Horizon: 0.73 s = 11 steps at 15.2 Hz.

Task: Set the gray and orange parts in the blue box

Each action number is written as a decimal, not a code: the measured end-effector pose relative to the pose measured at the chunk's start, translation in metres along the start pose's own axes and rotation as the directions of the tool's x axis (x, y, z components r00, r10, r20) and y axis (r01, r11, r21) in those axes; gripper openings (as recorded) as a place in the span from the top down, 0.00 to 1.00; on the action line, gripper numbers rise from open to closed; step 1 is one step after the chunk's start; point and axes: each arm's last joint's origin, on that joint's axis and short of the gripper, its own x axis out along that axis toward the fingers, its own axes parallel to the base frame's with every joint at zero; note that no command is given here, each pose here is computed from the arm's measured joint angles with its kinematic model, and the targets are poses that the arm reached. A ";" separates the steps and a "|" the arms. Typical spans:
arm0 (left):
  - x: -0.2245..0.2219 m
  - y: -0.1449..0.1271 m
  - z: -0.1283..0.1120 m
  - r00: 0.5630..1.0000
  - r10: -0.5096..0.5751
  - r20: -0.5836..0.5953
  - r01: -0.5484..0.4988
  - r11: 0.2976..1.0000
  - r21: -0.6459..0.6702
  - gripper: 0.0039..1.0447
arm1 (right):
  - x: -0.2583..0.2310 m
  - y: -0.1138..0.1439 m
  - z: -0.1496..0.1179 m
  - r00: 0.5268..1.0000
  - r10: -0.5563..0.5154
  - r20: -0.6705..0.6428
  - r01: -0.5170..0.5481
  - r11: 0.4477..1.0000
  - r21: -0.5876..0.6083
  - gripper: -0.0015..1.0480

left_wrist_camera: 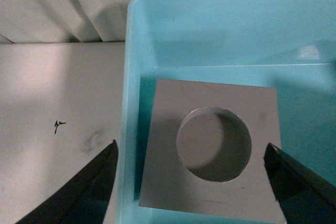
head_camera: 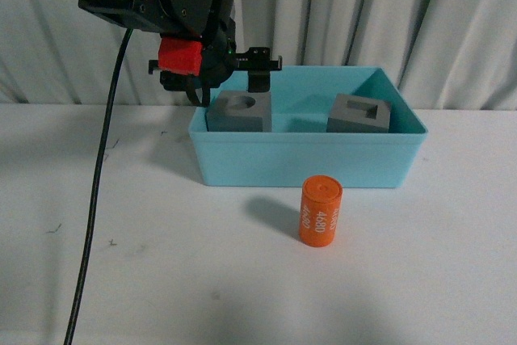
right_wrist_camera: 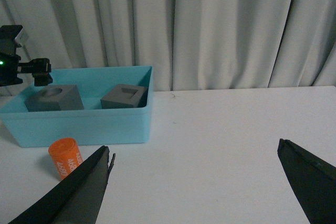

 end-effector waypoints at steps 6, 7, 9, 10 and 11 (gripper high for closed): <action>-0.127 0.032 0.029 0.977 -0.089 0.193 0.151 0.932 -0.330 0.06 | 0.000 0.000 0.000 1.000 0.000 0.000 0.000 1.000 0.000 0.06; -0.151 0.039 0.028 0.971 -0.086 0.222 0.166 0.913 -0.373 0.06 | 0.000 0.000 0.000 1.000 0.000 0.000 0.000 1.000 0.000 0.06; -0.182 0.051 0.015 0.972 -0.071 0.222 0.163 0.890 -0.426 0.06 | 0.000 0.000 0.000 1.000 0.000 0.000 0.000 1.000 0.000 0.06; -0.196 0.056 0.005 0.975 -0.055 0.215 0.148 0.884 -0.443 0.06 | 0.000 0.000 0.000 1.000 0.000 0.000 0.000 1.000 0.000 0.06; -0.211 0.063 -0.014 0.982 -0.025 0.185 0.108 0.884 -0.455 0.06 | 0.000 0.000 0.000 1.000 0.000 0.000 0.000 1.000 0.000 0.06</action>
